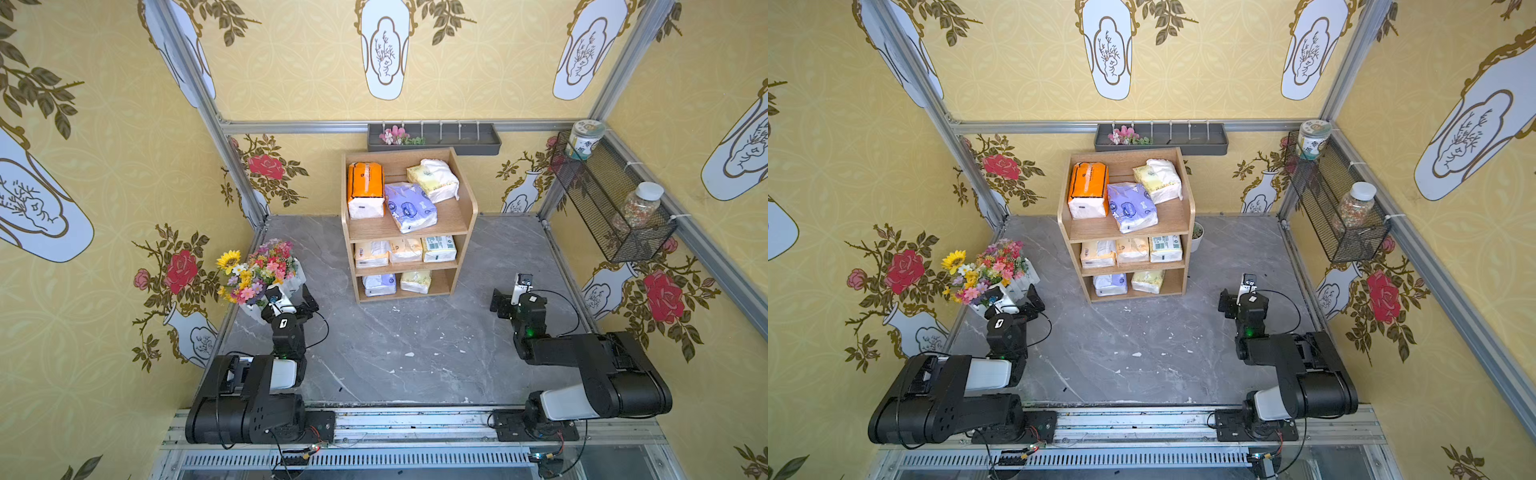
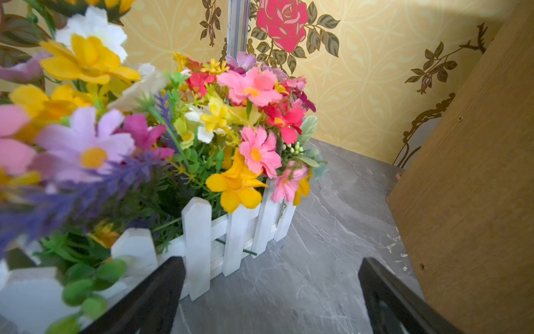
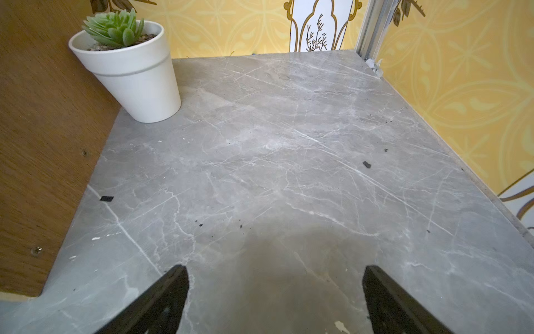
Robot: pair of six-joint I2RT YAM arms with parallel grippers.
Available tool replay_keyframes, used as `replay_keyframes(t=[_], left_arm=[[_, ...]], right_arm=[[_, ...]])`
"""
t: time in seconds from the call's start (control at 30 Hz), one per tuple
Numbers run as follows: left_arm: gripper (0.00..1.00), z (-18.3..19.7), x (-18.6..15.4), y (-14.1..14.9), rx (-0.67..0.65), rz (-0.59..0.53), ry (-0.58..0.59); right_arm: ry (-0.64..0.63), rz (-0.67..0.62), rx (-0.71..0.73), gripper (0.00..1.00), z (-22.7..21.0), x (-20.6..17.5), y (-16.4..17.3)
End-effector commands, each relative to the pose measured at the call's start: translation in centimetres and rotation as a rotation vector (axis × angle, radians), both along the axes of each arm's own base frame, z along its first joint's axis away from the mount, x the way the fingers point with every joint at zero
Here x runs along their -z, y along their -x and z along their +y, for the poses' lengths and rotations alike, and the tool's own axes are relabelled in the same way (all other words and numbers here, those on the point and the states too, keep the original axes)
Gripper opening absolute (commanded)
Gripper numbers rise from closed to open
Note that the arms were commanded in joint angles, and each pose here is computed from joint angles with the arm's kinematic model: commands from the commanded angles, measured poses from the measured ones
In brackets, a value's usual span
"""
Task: Remove the tissue boxes from the shelf
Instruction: Pick up a box of tissues from the shelf.
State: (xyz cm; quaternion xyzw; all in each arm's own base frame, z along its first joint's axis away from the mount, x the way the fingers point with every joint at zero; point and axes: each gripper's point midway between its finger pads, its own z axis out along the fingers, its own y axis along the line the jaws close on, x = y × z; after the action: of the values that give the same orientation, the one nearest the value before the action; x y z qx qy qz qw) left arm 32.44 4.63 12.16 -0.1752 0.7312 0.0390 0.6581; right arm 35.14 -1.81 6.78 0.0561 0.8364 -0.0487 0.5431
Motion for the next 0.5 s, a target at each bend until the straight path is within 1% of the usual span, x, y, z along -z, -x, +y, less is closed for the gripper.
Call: replay_keyframes(t=[0.0, 0.47], left_arm=[[1.0, 0.09, -0.32, 0.04, -0.004, -0.015, -0.001], [1.0, 0.1, -0.35, 0.08, -0.005, -0.017, -0.001]], right_arm=[[0.003, -0.047, -0.009, 0.97, 0.12, -1.08, -0.41], [0.001, -0.044, -0.01, 0.97, 0.18, -1.02, -0.38]])
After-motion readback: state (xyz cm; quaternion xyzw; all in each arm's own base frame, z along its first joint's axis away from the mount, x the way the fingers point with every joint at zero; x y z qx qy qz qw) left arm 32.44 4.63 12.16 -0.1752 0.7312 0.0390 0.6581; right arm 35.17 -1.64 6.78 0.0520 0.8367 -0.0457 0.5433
